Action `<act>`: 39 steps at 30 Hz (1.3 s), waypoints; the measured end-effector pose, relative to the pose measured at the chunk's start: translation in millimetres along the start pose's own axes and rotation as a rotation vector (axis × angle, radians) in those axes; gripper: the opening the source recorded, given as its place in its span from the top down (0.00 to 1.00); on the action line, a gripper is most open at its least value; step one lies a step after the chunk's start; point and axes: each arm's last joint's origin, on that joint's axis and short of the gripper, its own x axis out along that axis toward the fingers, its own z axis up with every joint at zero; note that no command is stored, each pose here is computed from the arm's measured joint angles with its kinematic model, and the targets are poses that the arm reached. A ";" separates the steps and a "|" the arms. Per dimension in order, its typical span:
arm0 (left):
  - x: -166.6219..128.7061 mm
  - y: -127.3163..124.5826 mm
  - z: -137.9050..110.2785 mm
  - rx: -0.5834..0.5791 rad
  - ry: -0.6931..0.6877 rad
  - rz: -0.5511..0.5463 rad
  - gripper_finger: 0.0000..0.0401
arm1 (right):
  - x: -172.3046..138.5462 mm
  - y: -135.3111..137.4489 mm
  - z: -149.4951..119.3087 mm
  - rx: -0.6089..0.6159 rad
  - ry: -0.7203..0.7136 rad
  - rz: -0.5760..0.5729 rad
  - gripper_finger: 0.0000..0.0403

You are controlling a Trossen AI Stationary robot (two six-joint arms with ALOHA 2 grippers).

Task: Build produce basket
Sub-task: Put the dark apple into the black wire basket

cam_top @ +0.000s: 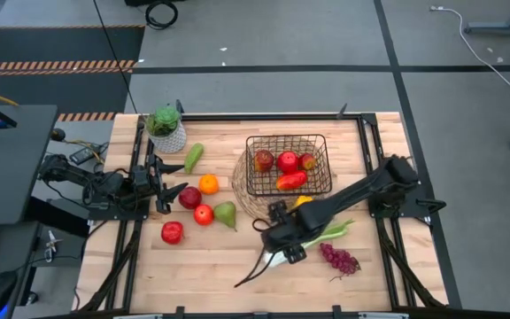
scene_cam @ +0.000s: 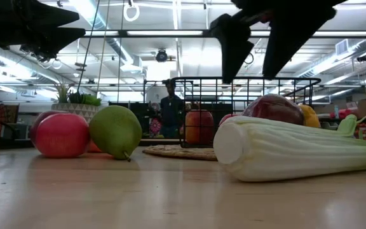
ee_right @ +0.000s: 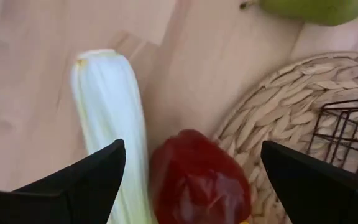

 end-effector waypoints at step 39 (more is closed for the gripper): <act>0.0 0.0 0.0 0.001 0.000 0.000 0.30 | 20.8 -10.3 8.1 -0.286 0.321 -0.034 0.13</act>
